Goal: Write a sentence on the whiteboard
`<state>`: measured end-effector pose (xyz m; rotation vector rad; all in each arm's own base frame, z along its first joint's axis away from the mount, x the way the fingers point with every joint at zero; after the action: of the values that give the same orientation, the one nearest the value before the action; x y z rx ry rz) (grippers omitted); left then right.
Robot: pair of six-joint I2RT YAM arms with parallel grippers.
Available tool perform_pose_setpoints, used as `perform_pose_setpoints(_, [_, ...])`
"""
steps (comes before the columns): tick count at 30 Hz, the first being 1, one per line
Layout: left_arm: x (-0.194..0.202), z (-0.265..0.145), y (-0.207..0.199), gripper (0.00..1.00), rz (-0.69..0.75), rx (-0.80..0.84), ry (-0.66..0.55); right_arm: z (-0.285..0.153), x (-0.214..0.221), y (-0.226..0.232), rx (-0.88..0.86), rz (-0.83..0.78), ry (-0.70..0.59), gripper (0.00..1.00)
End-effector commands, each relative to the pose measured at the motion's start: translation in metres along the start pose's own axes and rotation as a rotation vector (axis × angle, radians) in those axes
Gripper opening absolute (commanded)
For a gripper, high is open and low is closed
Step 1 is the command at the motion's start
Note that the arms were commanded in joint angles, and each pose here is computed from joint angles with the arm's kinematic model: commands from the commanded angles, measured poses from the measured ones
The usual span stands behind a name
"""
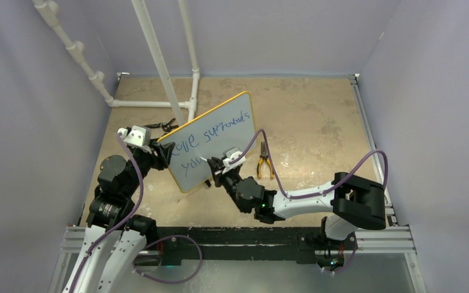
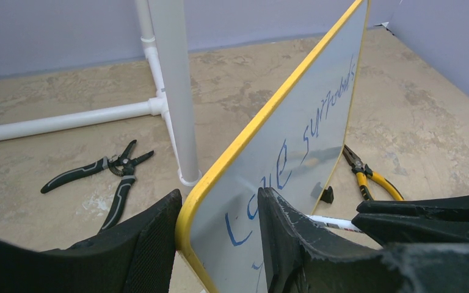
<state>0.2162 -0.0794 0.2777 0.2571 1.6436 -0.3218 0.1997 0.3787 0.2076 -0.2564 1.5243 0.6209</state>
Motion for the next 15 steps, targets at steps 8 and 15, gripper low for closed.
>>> perform_pose_setpoints(8, [-0.008,-0.001,-0.007,0.48,0.001,0.042,-0.036,0.006,-0.038,0.0,0.037,0.07,-0.099,0.0])
perform_pose_setpoints(15, [-0.008,-0.001,-0.007,0.48,0.001,0.042,-0.037,0.005,-0.017,-0.004,0.054,0.065,-0.045,0.0])
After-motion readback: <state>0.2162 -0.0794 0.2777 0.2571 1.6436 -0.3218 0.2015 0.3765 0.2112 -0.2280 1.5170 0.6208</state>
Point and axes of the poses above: each gripper's point midway between its finger pads, its own z axis out along the fingers, its own y axis along the line the jaws close on, x = y × z, the point moved 2 cm from there along -z, back along the fingers, and after that the axes turned 3 degrees about z, right-handed, at the moved point
